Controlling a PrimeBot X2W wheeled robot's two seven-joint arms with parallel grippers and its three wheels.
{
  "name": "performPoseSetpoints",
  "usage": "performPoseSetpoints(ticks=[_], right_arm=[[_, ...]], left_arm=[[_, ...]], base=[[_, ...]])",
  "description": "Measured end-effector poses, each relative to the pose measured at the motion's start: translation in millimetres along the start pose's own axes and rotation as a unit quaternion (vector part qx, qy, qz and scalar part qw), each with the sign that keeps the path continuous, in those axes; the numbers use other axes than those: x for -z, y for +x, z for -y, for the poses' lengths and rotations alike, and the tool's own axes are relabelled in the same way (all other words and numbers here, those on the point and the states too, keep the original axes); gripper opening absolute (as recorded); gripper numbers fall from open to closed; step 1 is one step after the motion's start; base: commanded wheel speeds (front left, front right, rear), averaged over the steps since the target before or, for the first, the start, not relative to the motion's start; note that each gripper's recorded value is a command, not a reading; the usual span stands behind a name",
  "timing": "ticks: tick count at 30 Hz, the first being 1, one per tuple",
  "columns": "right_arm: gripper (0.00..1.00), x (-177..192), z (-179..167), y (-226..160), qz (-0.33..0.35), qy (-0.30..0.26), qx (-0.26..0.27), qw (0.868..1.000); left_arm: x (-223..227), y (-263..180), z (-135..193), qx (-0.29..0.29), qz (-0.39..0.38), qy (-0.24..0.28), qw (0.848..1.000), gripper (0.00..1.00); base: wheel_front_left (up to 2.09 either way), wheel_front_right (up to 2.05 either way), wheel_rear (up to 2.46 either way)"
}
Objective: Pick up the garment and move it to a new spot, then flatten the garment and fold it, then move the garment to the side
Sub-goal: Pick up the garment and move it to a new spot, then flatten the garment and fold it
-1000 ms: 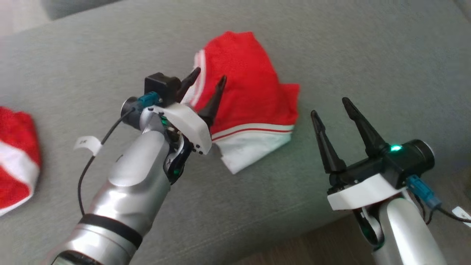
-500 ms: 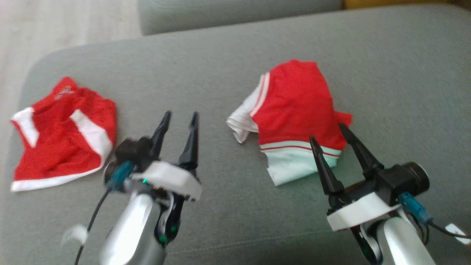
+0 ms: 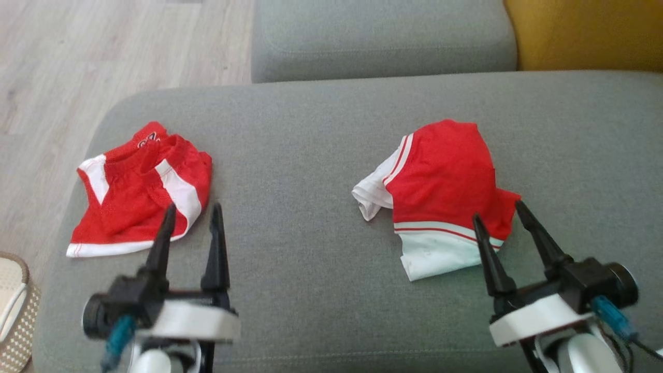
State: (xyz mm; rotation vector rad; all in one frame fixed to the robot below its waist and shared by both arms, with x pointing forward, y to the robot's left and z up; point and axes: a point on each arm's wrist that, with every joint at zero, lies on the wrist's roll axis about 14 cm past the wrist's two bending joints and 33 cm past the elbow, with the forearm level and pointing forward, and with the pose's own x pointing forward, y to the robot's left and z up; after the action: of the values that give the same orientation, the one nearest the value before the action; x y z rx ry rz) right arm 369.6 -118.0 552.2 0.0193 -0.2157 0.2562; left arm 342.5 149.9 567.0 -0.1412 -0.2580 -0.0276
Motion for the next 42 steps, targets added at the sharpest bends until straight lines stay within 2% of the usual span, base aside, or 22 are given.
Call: performPoseSetpoints(ticks=[4, 9, 42], right_arm=[[1.00, 1, 8, -11, -0.004, -0.006, 0.014, 1.000], [1.00, 12, 14, -27, -0.025, -0.005, 0.027, 0.999], [1.00, 12, 16, -33, -0.025, 0.003, 0.035, 0.999]], left_arm=[[7, -20, 1, 0.010, -0.013, 0.033, 0.999, 1.00], [22, -40, -10, -0.009, -0.043, 0.038, 0.998, 1.00], [26, -43, -7, -0.006, -0.049, 0.038, 0.998, 1.00]], base=[[0.00, 0.00, 0.00], [0.00, 0.00, 0.00], [0.00, 0.00, 0.00]])
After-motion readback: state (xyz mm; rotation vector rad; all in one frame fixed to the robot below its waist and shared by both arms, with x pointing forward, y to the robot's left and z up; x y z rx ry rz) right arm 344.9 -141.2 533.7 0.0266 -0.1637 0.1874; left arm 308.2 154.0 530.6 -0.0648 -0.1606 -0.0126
